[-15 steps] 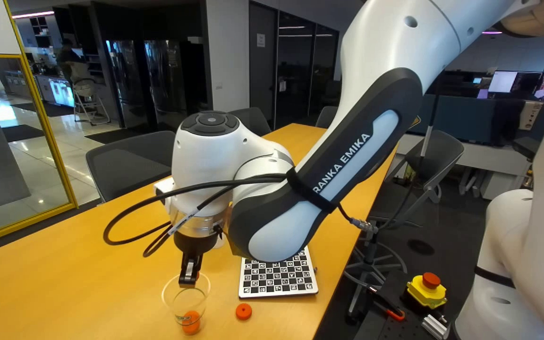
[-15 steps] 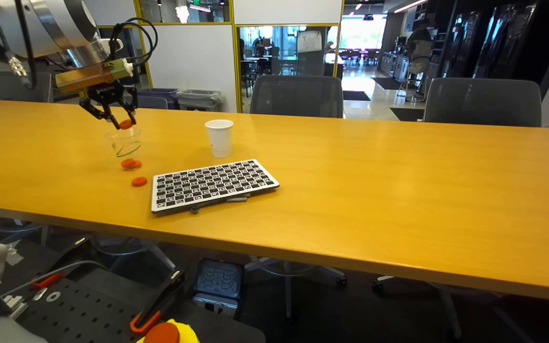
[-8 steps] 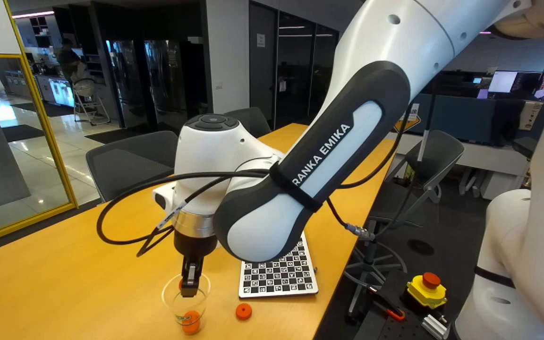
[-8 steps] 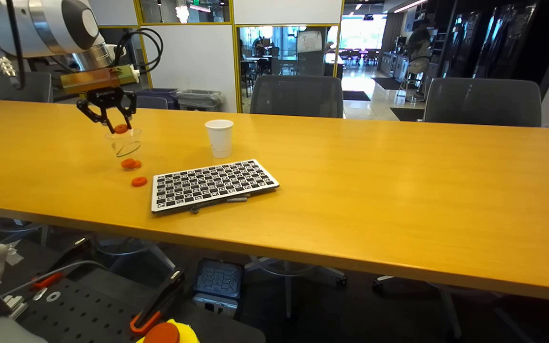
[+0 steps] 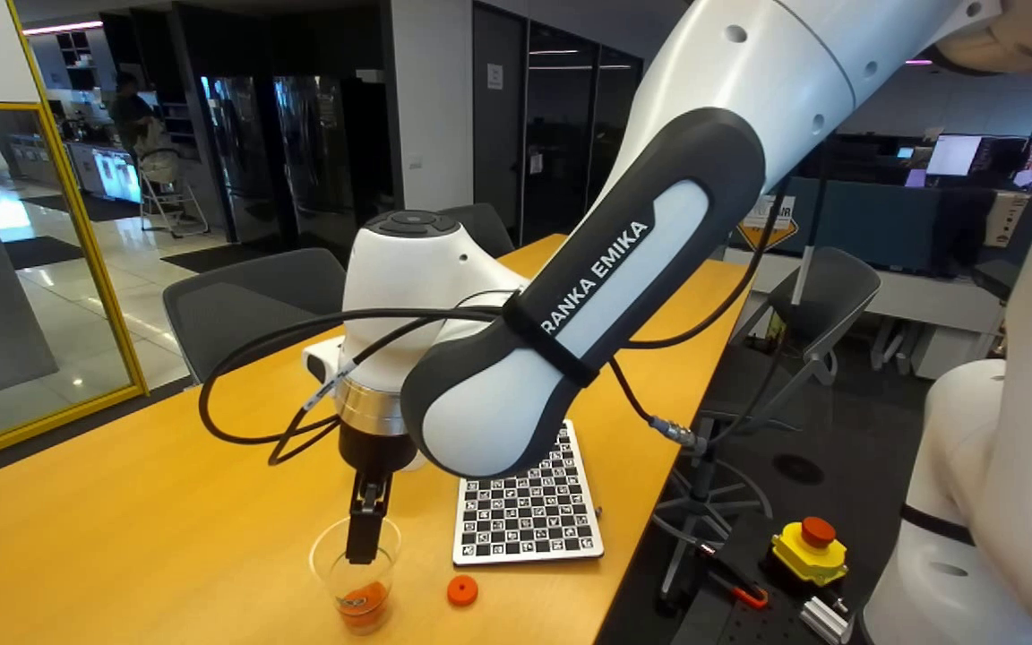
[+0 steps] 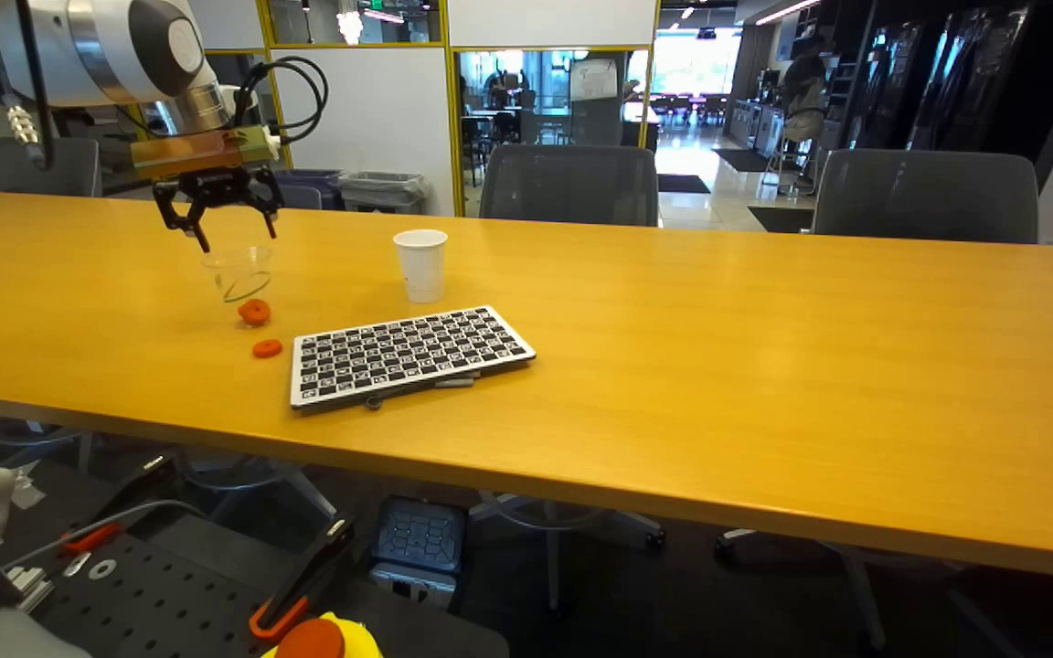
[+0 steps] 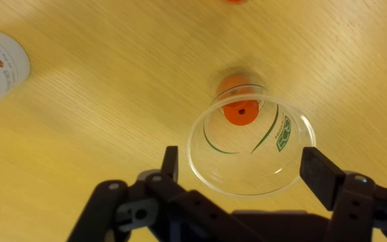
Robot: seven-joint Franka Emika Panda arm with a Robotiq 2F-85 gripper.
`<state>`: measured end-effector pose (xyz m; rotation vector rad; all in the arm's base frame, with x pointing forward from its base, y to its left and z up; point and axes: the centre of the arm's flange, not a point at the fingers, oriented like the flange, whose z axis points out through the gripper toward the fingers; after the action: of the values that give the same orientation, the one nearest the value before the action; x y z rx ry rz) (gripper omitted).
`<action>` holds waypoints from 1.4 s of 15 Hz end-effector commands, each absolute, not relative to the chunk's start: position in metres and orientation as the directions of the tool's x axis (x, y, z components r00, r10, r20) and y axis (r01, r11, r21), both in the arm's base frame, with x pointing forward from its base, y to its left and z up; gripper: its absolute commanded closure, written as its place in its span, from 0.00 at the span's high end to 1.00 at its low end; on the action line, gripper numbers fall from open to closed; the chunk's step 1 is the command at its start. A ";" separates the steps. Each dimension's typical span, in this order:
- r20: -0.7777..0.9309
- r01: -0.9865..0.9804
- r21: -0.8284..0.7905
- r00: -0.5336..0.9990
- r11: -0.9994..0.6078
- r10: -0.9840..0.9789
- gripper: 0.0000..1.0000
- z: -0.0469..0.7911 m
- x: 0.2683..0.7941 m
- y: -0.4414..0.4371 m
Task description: Put the blue circle into the white cup then the orange circles inside the transparent cup.
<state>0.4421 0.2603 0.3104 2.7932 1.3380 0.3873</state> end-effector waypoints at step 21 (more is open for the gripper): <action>0.083 0.457 0.100 0.882 -0.884 0.465 1.00 0.256 0.396 0.209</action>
<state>0.3983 0.2066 0.2697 2.9269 0.7701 0.1584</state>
